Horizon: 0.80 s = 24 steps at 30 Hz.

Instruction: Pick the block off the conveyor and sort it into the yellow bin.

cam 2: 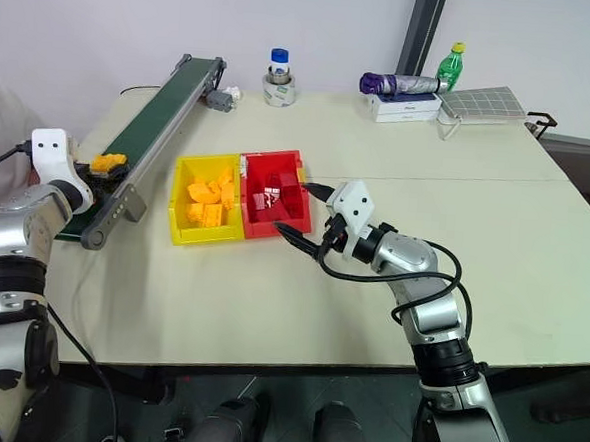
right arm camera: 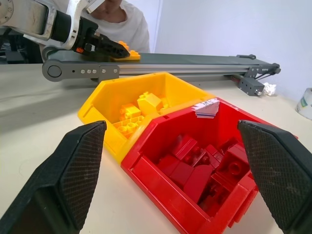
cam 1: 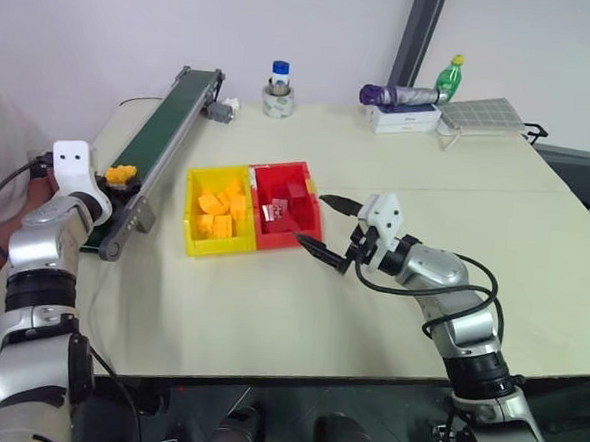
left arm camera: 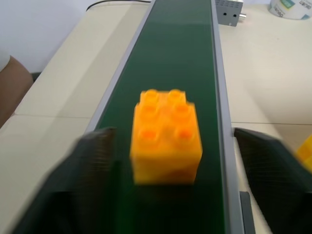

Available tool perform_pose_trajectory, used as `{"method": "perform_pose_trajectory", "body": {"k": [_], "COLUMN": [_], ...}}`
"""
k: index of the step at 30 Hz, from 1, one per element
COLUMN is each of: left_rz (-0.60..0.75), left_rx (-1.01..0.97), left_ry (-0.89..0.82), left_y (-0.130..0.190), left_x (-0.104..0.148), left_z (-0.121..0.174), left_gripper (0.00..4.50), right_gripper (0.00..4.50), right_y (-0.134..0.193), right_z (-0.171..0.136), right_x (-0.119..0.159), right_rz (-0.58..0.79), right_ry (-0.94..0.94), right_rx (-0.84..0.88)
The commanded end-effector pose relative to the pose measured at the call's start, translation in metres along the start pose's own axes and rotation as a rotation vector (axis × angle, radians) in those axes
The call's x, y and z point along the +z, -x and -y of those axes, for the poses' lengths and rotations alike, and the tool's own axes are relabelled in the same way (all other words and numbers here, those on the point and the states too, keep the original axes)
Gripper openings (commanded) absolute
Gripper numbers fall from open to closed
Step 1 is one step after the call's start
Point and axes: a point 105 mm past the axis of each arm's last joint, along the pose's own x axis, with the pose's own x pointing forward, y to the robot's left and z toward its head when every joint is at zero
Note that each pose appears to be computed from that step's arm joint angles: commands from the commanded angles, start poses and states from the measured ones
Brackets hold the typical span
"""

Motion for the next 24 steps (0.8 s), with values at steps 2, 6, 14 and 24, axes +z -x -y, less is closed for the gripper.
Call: {"method": "perform_pose_trajectory", "body": {"k": [2,6,14,24], "left_rz": [0.064,0.145,0.251,0.24], "left_rx": [0.007,-0.027,-0.543,-0.503], "left_ry": [-0.011,-0.007,-0.112,-0.102], "left_y": [0.003,0.009,0.047,0.036], "left_x": [0.016,0.033,0.056,0.041], "left_z": [-0.001,0.008,0.125,0.142], "left_gripper": [1.7,1.34,1.34,1.34], "right_gripper": [4.5,4.5,4.5,4.5], "right_y": [0.0,0.0,-0.001,0.003], "right_z": [0.0,0.0,0.003,0.003], "right_x": [0.015,0.014,0.015,0.015], "right_rz": [0.044,0.042,0.044,0.044], "right_ry": [0.038,0.038,0.044,0.048], "right_rx": [0.003,0.003,0.004,-0.012]}}
